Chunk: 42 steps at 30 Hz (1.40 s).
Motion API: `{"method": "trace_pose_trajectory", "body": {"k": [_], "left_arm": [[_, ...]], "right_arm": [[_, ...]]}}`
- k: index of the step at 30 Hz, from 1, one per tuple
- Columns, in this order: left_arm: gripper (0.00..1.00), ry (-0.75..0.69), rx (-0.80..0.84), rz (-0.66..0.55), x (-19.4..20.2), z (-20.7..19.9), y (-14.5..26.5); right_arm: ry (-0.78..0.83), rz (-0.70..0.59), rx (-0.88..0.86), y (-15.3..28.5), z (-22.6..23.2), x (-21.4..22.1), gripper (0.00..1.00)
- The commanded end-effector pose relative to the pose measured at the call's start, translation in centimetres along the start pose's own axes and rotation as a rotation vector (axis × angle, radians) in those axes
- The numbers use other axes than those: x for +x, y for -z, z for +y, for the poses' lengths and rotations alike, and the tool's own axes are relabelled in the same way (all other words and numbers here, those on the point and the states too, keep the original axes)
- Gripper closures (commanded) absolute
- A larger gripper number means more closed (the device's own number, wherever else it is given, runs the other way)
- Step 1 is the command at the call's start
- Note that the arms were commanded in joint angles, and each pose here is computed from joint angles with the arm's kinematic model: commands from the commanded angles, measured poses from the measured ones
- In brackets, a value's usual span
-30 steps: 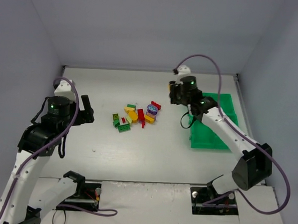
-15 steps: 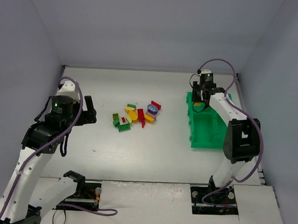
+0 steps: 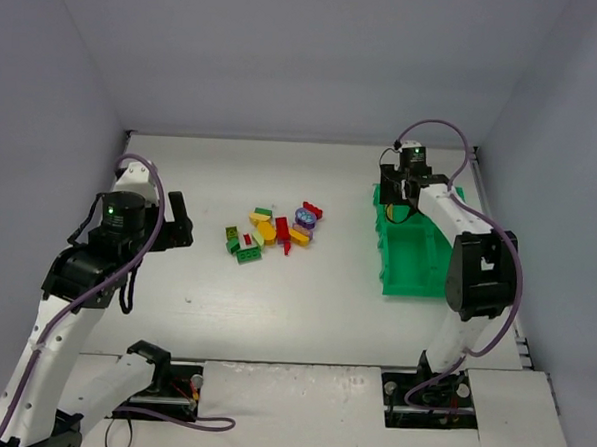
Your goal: Sort the legos into containers by color
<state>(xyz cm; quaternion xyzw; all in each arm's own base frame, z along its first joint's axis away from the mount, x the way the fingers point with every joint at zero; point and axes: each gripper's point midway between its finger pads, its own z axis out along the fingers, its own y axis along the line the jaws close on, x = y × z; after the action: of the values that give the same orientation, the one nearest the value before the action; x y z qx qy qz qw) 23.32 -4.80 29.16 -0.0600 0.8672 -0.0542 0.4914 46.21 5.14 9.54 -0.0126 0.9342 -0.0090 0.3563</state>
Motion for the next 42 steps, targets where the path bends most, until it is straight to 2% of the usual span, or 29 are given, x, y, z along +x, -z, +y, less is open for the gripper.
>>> {"method": "trace_pose_trajectory", "body": {"k": [1,6,8,9,16,22,25,28,31,33,36,38,42], "left_arm": [[0.17,0.020,0.017,-0.037,-1.2,-0.6,-0.3],[0.17,0.023,0.036,-0.031,-1.2,-1.1,-0.8],[0.17,0.022,0.046,-0.028,-1.3,-1.4,-1.0],[0.17,0.021,0.053,-0.024,-1.3,-1.5,-1.1],[0.17,0.028,0.072,0.001,-0.9,-2.2,-1.9],[0.17,0.035,0.077,0.016,-0.5,-2.3,-2.1],[0.17,0.035,0.075,0.025,-0.2,-2.2,-2.1],[0.17,0.033,0.069,0.032,0.2,-2.0,-2.1],[0.17,0.037,0.069,0.042,0.5,-2.0,-2.2],[0.17,0.047,0.066,0.046,0.7,-2.0,-2.2],[0.17,0.051,0.061,0.054,1.0,-1.9,-2.3],[0.17,0.052,0.060,0.060,1.3,-1.9,-2.3],[0.17,0.053,0.051,0.067,1.7,-1.5,-1.9]], "right_arm": [[-0.009,-0.136,-0.012,2.4,-0.2,-4.7,0.45],[-0.006,-0.177,-0.025,4.5,0.4,-5.5,0.42],[0.024,-0.207,-0.047,5.9,1.6,-6.1,0.45],[0.045,-0.226,-0.092,7.0,2.9,-6.4,0.51],[0.249,-0.282,-0.322,11.3,13.8,-5.6,0.65],[0.335,-0.231,-0.437,11.1,19.7,-2.7,0.66],[0.361,-0.198,-0.462,10.3,21.5,-1.2,0.60],[0.380,-0.182,-0.481,10.1,23.4,-0.1,0.59],[0.376,-0.171,-0.511,10.3,25.4,0.5,0.65],[0.381,-0.178,-0.544,10.8,26.8,0.5,0.72],[0.410,-0.186,-0.571,11.1,29.3,0.8,0.76],[0.419,-0.184,-0.581,11.0,30.2,1.0,0.75],[0.454,-0.162,-0.596,9.8,32.8,2.1,0.58]]}}
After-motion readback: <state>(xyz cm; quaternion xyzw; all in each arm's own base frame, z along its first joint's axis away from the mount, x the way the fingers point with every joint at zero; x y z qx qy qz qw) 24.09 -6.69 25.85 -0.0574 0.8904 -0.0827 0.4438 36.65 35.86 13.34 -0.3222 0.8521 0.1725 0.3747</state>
